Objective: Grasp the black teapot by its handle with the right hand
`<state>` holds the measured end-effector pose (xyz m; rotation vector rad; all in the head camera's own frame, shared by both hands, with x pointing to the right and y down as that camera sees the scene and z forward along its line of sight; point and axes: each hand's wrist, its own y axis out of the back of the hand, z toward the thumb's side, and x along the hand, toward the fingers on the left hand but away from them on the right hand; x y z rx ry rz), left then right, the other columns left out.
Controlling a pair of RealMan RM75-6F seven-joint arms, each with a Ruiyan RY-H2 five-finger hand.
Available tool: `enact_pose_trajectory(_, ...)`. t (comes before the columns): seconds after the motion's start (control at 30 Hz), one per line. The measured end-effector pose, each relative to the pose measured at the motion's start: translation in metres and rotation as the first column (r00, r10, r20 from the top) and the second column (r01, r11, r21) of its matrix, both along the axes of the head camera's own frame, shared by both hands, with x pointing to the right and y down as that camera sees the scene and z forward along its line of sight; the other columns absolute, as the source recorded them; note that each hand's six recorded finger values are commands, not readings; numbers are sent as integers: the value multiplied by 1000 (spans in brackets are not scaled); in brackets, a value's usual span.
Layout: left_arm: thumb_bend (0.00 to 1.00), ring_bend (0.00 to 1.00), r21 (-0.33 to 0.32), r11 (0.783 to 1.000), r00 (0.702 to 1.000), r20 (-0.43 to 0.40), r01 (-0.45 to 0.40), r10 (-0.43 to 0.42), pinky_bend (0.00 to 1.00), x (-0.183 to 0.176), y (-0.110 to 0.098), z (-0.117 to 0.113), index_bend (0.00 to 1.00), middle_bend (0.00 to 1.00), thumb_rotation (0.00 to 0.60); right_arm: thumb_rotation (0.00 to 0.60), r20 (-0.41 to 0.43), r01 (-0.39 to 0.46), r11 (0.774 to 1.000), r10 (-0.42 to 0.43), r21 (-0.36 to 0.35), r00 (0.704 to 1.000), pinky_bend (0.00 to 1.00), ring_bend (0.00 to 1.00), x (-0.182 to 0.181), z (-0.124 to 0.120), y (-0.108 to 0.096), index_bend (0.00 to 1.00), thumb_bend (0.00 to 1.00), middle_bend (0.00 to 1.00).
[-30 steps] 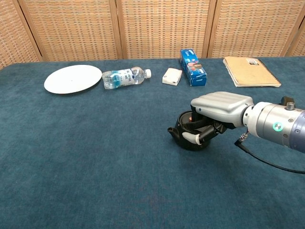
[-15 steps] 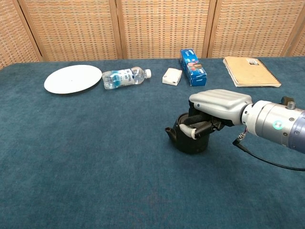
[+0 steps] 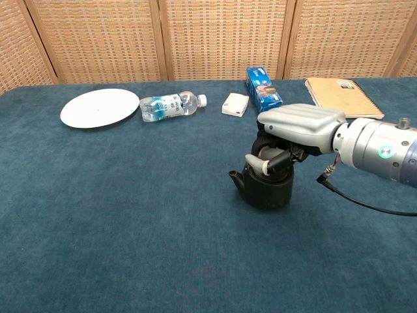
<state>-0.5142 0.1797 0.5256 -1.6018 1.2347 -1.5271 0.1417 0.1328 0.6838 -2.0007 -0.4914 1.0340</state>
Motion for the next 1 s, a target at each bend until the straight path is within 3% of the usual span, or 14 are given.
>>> enact_pose_trajectory(0.3, 0, 0, 1, 1000, 1000, -3, 0, 0, 0, 0, 0, -1, 0, 0, 600, 600, -52, 66, 998, -66, 12, 997, 1000, 933, -2, -22, -15, 1000, 867, 1000)
enact_pose_trajectory(1.0, 0, 0, -1, 1000, 1000, -12, -3, 3, 0, 1, -1, 0, 0, 0, 600, 600, -124, 73, 997, -69, 26, 990, 1000, 936, -9, -58, -40, 1000, 870, 1000)
